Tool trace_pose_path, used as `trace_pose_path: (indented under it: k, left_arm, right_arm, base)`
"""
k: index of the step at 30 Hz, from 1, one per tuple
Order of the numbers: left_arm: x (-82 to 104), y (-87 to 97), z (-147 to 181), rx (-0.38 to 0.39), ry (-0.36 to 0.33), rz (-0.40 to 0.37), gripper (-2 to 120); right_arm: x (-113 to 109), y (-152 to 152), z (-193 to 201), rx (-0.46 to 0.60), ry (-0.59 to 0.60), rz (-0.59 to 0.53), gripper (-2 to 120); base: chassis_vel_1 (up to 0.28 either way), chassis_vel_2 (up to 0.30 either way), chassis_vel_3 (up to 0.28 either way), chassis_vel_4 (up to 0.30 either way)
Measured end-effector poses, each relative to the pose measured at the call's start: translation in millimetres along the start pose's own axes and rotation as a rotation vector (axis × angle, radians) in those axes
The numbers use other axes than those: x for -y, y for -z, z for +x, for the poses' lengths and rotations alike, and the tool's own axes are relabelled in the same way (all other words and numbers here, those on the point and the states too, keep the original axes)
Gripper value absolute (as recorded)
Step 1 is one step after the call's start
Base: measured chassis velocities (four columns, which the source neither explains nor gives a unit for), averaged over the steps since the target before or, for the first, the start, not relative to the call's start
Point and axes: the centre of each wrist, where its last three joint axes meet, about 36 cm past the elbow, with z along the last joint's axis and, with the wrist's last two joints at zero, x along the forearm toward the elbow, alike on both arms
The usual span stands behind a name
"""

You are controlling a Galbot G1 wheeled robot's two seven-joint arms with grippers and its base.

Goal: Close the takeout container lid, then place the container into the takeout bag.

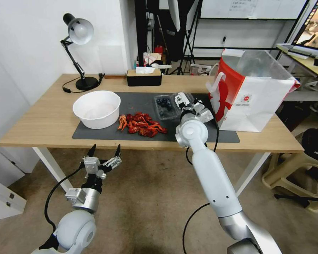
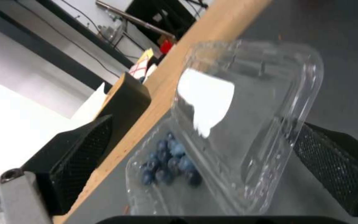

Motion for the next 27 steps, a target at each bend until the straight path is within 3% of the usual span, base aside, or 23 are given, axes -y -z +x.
trace_pose_path:
  k: [14,17,27]
  left_arm:
    - [-1.6,0.9,-2,0.011,0.010,0.002,100]
    - [-1.3,0.2,-3,0.012,0.011,0.003,100]
    - [-1.7,-0.3,-3,0.015,0.014,0.004,100]
  right_arm:
    - [17,-19,-8,0.156,0.116,0.326,100]
    - [24,-19,-8,0.152,0.169,0.401,100]
    - [34,-11,-11,0.088,0.276,0.471,100]
  base:
    - [0.000,0.000,0.000,0.000]
    - [0.000,0.000,0.000,0.000]
    - [0.000,0.000,0.000,0.000]
